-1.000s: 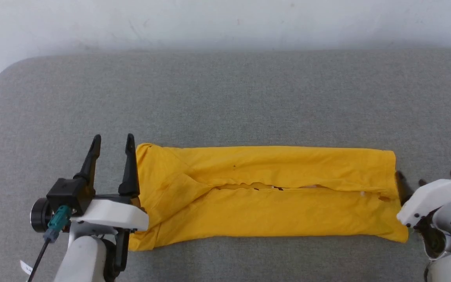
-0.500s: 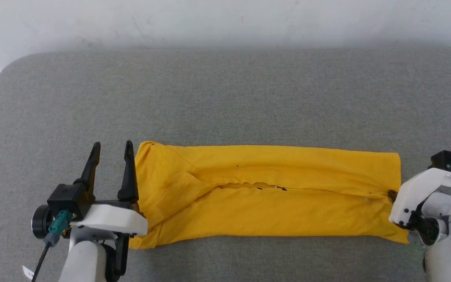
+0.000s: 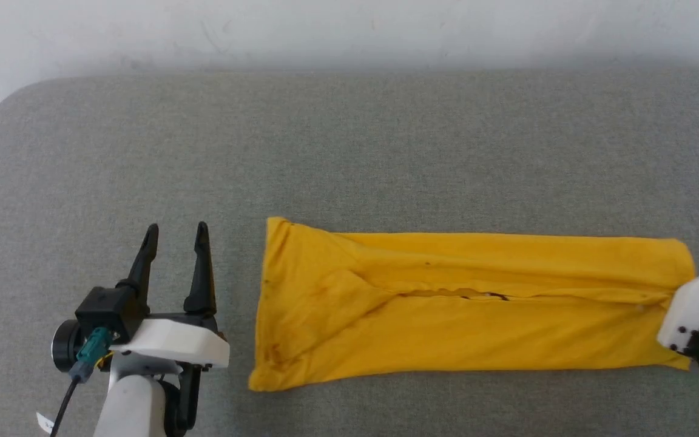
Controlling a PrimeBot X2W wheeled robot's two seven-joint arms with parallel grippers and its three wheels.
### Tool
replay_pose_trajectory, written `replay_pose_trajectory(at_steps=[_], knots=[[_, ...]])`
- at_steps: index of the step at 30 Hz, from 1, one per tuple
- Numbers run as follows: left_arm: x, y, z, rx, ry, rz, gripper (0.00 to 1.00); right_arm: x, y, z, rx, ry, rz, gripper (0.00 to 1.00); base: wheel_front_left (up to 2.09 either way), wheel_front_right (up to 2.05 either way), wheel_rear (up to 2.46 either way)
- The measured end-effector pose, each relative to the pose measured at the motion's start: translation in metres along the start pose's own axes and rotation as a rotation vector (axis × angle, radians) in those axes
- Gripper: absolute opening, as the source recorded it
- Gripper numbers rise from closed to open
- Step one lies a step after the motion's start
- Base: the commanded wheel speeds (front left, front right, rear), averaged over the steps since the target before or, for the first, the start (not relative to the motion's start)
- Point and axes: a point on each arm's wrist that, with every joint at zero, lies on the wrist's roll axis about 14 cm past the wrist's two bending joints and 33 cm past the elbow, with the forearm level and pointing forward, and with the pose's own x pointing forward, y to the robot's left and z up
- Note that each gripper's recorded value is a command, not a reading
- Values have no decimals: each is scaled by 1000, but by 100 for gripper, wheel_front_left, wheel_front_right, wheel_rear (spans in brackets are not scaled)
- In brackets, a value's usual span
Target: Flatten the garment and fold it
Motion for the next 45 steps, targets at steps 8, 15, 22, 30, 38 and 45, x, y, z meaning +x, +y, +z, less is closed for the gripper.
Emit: replay_pose_trajectory(at_steps=[8, 15, 22, 30, 38, 45], knots=[[-1, 3, -2, 4, 6, 6, 100, -6, -37, 14, -36, -66, -122, 0, 0, 0, 0], [-4, 5, 1, 0, 0, 8, 100, -21, -10, 38, -77, -141, -38, 0, 0, 0, 0], [-5, 6, 4, 8, -7, 10, 100, -76, 59, 75, -132, -248, 202, 0, 0, 0, 0], [-8, 7, 4, 13, -5, 7, 100, -139, 177, 73, -353, -314, 530, 0, 0, 0, 0], [-7, 11, 0, 14, 7, 19, 100, -145, 267, 34, -522, -276, 773, 0, 0, 0, 0], [-2, 17, -5, 20, 20, 33, 100, -132, 316, -9, -606, -180, 925, 0, 0, 0, 0]])
